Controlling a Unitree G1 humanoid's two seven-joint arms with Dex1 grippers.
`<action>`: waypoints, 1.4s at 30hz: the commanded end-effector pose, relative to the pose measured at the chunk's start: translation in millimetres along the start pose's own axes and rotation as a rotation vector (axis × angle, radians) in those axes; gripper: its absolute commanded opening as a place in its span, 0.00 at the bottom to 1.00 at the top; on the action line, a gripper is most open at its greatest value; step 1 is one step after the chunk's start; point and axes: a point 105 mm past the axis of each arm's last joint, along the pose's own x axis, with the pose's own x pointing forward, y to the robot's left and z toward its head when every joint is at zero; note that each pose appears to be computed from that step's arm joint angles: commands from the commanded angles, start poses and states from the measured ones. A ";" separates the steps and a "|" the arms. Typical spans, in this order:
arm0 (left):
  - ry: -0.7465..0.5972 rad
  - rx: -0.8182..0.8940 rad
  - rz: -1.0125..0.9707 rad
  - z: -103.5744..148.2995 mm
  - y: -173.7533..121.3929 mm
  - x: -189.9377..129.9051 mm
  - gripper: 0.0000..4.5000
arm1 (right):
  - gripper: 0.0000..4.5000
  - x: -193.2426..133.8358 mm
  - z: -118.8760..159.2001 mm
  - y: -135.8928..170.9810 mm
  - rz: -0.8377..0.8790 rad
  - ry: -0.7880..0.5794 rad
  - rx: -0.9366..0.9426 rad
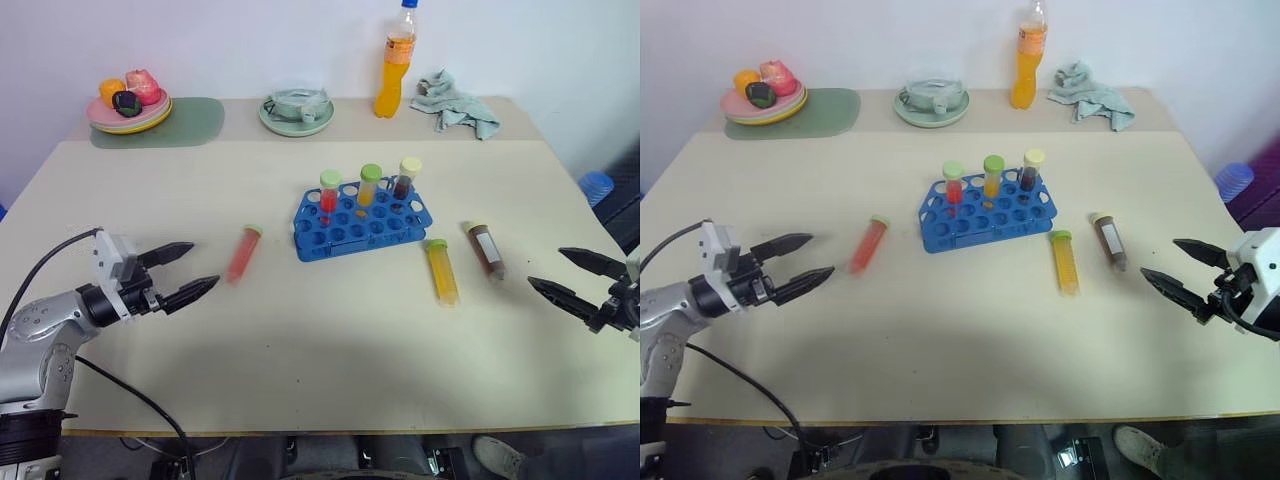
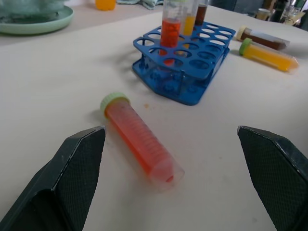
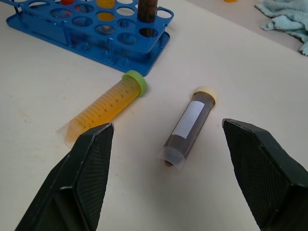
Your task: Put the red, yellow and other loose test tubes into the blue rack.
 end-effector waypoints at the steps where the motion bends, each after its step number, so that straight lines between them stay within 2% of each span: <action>1: -0.007 0.032 -0.030 10.9 -8.4 6.5 0.99 | 0.82 0.1 10.2 -1.4 -0.010 -0.033 -0.030; 16: -0.077 0.012 -0.135 34.8 -27.2 23.0 0.99 | 0.82 17.5 13.6 4.8 0.007 -0.072 -0.010; 20: -0.093 0.042 -0.264 46.2 -46.1 35.3 0.99 | 0.82 33.4 16.2 -8.9 -0.123 0.009 -0.041; 28: -0.098 0.116 -0.451 61.2 -73.4 58.6 0.99 | 0.82 72.2 19.7 -17.8 -0.095 0.226 0.241; 34: -0.090 0.150 -0.538 67.2 -85.5 67.0 0.99 | 0.82 85.1 18.0 -27.2 -0.075 0.396 0.313; 42: -0.060 0.098 -0.636 65.8 -95.8 64.9 0.99 | 0.82 103.7 -1.7 -45.3 -0.103 0.487 0.356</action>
